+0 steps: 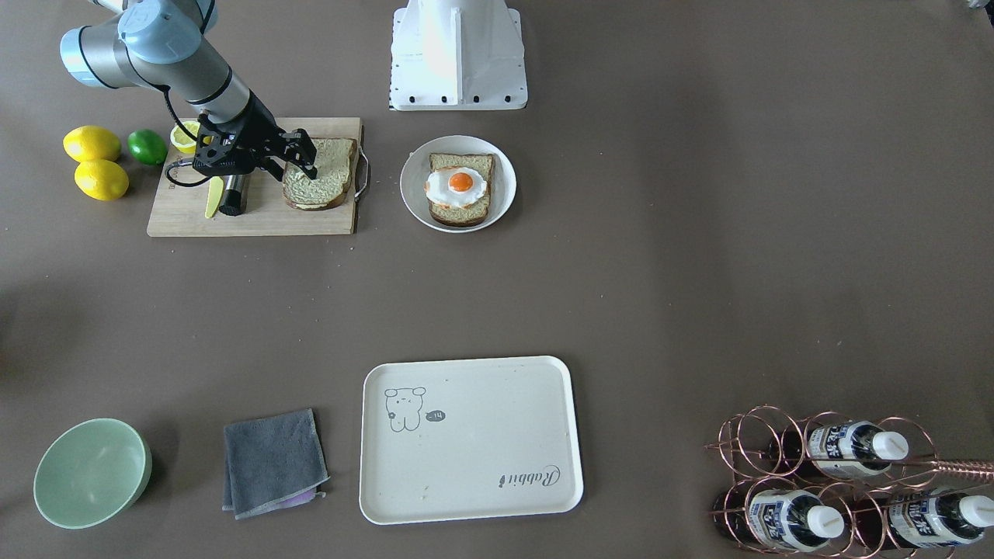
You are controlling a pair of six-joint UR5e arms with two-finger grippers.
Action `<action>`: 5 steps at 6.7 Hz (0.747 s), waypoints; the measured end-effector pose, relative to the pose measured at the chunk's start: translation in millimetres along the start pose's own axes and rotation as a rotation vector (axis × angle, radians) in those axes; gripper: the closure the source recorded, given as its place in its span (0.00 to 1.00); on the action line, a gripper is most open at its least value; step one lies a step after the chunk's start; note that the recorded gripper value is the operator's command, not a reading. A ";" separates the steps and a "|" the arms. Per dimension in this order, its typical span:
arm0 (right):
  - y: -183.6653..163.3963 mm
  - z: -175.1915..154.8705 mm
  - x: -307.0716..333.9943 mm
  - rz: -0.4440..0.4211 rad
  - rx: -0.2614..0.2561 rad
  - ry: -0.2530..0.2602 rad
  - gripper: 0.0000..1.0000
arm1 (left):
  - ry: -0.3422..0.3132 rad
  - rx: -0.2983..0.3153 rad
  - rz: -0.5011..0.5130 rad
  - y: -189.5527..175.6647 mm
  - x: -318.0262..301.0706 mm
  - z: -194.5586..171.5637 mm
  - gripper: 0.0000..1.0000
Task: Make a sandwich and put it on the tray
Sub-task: 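Grasp the bread slice edge with the right gripper and lift it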
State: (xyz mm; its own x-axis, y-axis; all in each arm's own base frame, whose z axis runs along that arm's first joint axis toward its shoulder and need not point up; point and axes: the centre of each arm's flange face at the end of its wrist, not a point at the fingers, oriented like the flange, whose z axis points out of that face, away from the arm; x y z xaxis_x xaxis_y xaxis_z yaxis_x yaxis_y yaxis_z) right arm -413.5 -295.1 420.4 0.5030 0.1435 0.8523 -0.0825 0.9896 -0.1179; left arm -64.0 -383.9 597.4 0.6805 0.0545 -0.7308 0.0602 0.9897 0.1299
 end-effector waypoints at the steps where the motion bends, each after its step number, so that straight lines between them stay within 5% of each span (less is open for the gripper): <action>1: -1.9 -2.6 0.7 0.002 0.005 -0.002 1.00 | 0.000 0.000 0.000 0.3 -0.1 0.1 0.03; 5: -13.5 -36.9 -24.6 -0.003 0.021 -0.078 1.00 | 0.000 -0.004 -0.004 2.8 -1.5 1.2 0.03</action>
State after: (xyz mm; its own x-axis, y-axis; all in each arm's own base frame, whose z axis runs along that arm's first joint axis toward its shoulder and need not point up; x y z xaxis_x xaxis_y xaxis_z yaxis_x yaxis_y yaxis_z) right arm -393.0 -311.5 382.3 0.4345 0.1387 0.8899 -0.1000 0.9894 -0.1053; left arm -63.9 -381.3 599.7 0.6804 0.0502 -0.7312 0.0602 0.9905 0.1240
